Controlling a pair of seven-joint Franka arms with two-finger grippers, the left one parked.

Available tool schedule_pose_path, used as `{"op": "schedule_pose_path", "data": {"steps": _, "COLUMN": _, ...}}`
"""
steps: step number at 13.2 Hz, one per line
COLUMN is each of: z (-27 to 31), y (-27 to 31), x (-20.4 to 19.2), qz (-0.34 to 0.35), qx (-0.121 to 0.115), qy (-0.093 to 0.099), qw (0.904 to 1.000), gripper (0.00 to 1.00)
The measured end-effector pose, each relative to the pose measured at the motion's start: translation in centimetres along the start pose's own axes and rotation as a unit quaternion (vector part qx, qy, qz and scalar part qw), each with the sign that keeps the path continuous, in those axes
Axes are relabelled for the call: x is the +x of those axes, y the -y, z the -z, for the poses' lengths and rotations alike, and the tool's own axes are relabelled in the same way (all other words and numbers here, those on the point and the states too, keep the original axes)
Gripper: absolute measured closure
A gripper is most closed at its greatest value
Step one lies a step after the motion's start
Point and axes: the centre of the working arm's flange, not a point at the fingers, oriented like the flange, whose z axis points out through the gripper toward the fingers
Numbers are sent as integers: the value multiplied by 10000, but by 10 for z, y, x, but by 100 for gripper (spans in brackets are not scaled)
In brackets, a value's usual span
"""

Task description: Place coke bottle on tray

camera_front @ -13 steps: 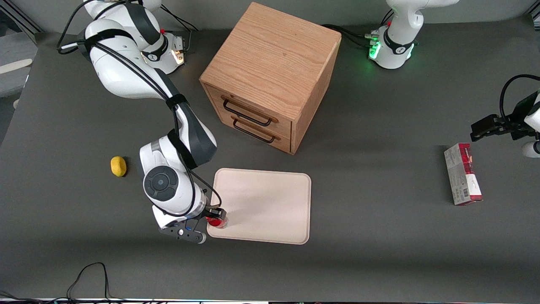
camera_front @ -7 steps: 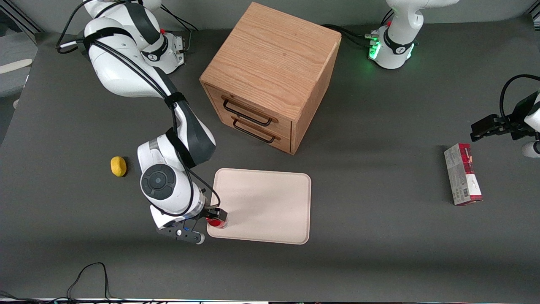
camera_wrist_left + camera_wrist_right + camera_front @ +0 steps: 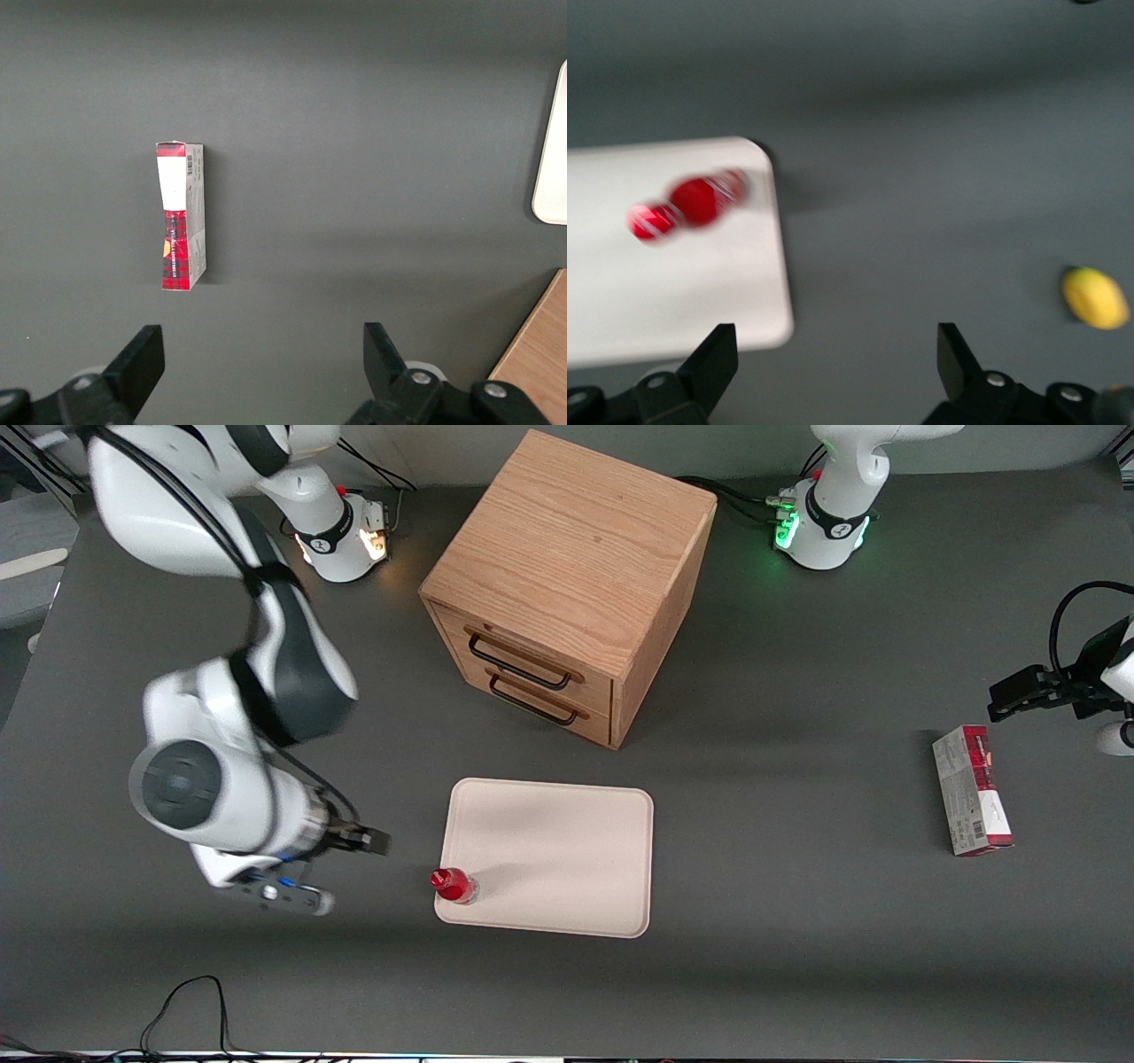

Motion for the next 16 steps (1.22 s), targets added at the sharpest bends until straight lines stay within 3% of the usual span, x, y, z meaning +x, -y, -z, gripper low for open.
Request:
{"op": "schedule_pose_path", "data": {"steps": 4, "z": 35, "y": -90, "x": -65, "qz": 526, "qx": -157, "qy": 250, "qw": 9982, "gripper": 0}}
{"op": "schedule_pose_path", "data": {"steps": 6, "z": 50, "y": -125, "x": -101, "qz": 768, "qx": -67, "qy": 291, "qw": 9966, "gripper": 0}}
{"op": "schedule_pose_path", "data": {"steps": 9, "z": 83, "y": -169, "x": -144, "qz": 946, "qx": 128, "qy": 208, "qw": 9952, "gripper": 0}}
{"op": "schedule_pose_path", "data": {"steps": 16, "z": 102, "y": -172, "x": -157, "qz": 1410, "qx": 285, "qy": 147, "qw": 9895, "gripper": 0}}
